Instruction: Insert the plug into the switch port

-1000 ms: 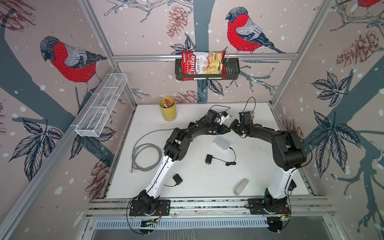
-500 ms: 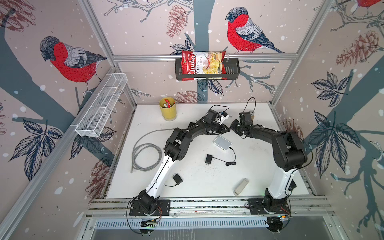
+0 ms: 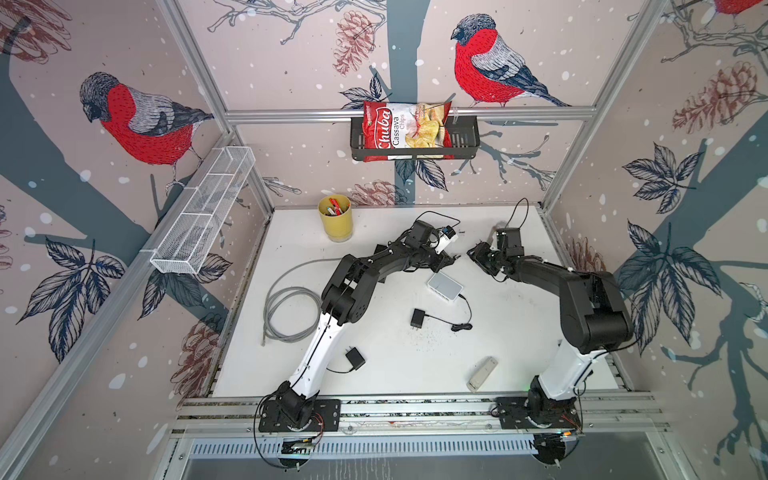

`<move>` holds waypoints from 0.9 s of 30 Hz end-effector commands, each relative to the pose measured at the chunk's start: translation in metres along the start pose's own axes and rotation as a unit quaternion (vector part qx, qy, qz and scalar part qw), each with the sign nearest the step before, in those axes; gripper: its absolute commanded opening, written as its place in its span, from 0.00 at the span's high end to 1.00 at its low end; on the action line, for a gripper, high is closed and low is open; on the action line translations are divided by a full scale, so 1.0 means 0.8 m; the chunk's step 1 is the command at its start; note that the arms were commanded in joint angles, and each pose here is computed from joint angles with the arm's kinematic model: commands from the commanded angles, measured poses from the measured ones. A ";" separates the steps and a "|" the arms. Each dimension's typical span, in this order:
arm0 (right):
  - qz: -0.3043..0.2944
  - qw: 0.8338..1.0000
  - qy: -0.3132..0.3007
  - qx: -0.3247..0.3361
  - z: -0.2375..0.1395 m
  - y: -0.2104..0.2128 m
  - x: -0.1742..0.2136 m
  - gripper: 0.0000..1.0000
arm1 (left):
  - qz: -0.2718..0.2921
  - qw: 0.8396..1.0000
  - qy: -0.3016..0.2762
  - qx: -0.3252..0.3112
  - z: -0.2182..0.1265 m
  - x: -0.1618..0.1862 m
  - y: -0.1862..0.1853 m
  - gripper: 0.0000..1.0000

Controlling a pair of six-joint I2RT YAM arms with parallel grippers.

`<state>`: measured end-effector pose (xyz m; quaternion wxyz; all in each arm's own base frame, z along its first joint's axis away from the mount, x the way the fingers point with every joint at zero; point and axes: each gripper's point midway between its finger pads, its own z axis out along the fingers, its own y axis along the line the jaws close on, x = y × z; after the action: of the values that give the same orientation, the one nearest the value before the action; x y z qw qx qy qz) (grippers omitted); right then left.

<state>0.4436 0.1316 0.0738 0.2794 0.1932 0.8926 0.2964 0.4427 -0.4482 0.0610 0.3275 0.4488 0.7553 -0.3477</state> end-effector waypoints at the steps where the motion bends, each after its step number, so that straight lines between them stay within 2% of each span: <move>1: -0.025 0.995 0.030 -0.094 -0.004 0.034 0.012 0.52 | 0.083 0.996 -0.017 -0.016 -0.012 -0.019 -0.002 0.94; 6: 0.004 0.987 0.044 -0.154 -0.005 0.046 0.021 0.54 | 0.113 0.993 -0.009 -0.021 -0.014 -0.017 -0.012 0.94; 11: 0.027 0.983 0.047 -0.175 -0.001 0.051 0.023 0.60 | 0.131 0.991 0.000 -0.020 -0.009 -0.014 -0.022 0.94; 17: 0.035 0.982 0.055 -0.175 0.001 0.048 0.026 0.79 | 0.133 0.991 0.001 -0.027 -0.006 -0.015 -0.022 0.94; 24: 0.037 0.982 0.058 -0.175 -0.001 0.047 0.029 0.91 | 0.128 0.991 0.002 -0.030 -0.004 -0.013 -0.020 0.94; 25: 0.037 0.982 0.058 -0.175 -0.001 0.046 0.029 0.93 | 0.124 0.992 0.001 -0.029 -0.004 -0.013 -0.020 0.93; 27: 0.036 0.981 0.056 -0.181 -0.003 0.048 0.029 0.93 | 0.107 0.994 -0.007 -0.025 -0.006 -0.016 -0.018 0.82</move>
<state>0.4316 0.1653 0.0789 0.2422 0.1704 0.8418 0.4513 0.4282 -0.4540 0.0685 0.3687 0.5318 0.7078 -0.2835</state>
